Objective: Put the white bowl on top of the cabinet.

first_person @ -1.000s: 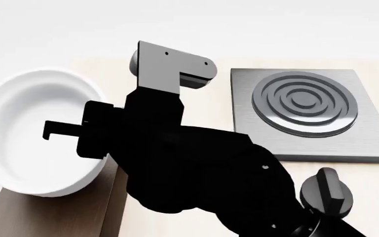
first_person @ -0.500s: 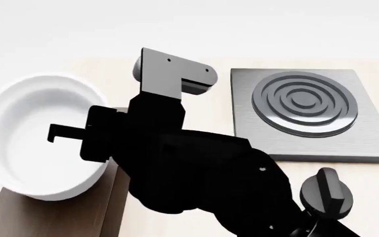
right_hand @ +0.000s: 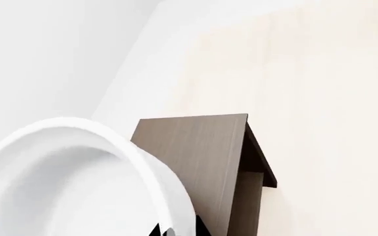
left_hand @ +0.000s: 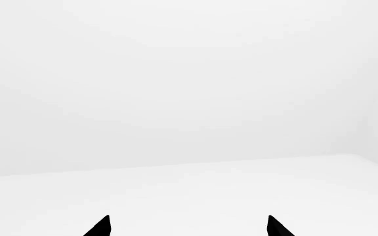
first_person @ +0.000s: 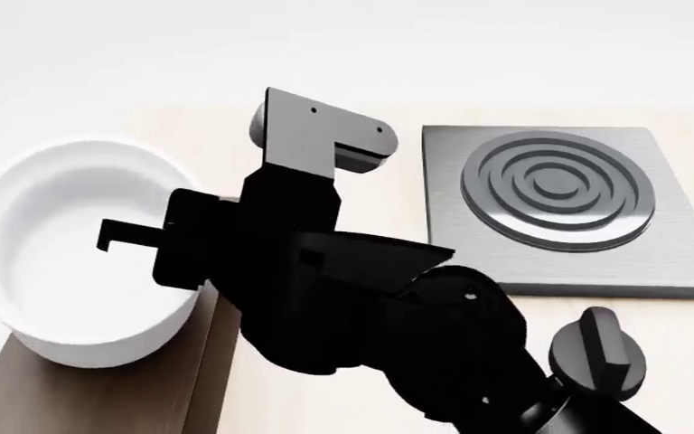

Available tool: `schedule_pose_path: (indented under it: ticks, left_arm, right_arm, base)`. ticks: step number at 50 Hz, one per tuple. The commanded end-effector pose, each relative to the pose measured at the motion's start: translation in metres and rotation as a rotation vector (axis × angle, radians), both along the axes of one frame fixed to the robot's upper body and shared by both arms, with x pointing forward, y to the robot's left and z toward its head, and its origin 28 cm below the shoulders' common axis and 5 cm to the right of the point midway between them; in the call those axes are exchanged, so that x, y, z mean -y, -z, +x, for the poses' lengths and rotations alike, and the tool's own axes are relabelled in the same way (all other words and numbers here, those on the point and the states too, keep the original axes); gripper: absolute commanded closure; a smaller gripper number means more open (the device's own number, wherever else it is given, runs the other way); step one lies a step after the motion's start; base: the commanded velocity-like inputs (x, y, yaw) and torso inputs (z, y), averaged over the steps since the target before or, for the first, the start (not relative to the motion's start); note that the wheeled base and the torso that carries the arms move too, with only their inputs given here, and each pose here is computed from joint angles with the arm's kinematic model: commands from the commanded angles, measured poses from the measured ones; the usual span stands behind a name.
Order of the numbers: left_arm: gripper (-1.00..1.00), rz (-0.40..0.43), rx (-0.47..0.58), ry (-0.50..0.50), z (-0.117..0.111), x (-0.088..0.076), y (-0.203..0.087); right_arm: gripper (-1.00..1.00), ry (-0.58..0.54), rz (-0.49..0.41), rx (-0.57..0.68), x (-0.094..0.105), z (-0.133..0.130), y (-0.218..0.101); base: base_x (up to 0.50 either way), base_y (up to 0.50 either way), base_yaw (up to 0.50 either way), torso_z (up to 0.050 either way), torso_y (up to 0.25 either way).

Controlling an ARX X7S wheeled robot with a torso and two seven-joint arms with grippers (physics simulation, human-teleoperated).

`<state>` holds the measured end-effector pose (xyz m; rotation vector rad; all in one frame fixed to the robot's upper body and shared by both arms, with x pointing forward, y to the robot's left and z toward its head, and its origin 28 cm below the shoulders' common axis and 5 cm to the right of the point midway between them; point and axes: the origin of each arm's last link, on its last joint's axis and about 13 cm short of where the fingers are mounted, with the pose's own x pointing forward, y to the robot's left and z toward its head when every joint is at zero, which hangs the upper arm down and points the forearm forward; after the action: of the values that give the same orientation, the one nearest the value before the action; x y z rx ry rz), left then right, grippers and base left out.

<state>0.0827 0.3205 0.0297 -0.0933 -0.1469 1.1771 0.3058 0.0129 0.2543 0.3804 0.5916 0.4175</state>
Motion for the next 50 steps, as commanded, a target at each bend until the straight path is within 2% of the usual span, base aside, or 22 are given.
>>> schedule_pose_path:
  ticks: [1,5,6,28,50]
  left_arm:
    - [-1.0,0.002,-0.001,0.0,0.0,0.0,0.0]
    - [-1.0,0.001,0.0,0.0,0.0,0.0,0.0]
    - [-1.0,0.001,0.0,0.0,0.0,0.0,0.0]
    - [-1.0,-0.001,0.0,0.002,0.0,0.0,0.0]
    - [-1.0,0.0,0.003,0.003,0.0,0.001,-0.001]
  right_arm:
    - [1.0,-0.015,-0.029,-0.008,-0.003,0.007,0.008]
    - [1.0,-0.032,-0.028,-0.002,-0.004,0.007,0.008]
    - [-1.0,-0.043,-0.025,-0.002,-0.004,0.006,0.008]
    - [-1.0,-0.034,-0.011,0.039,-0.001,0.003,0.001]
    - [-1.0,-0.005,-0.005,0.182,0.006,-0.02,-0.022]
  base:
    - [0.0,0.0,0.0,0.0,0.0]
    - [0.0,0.0,0.0,0.0,0.0]
    - [0.0,0.0,0.0,0.0,0.0]
    - [0.0,0.0,0.0,0.0,0.0]
    - [0.0,0.0,0.0,0.0,0.0]
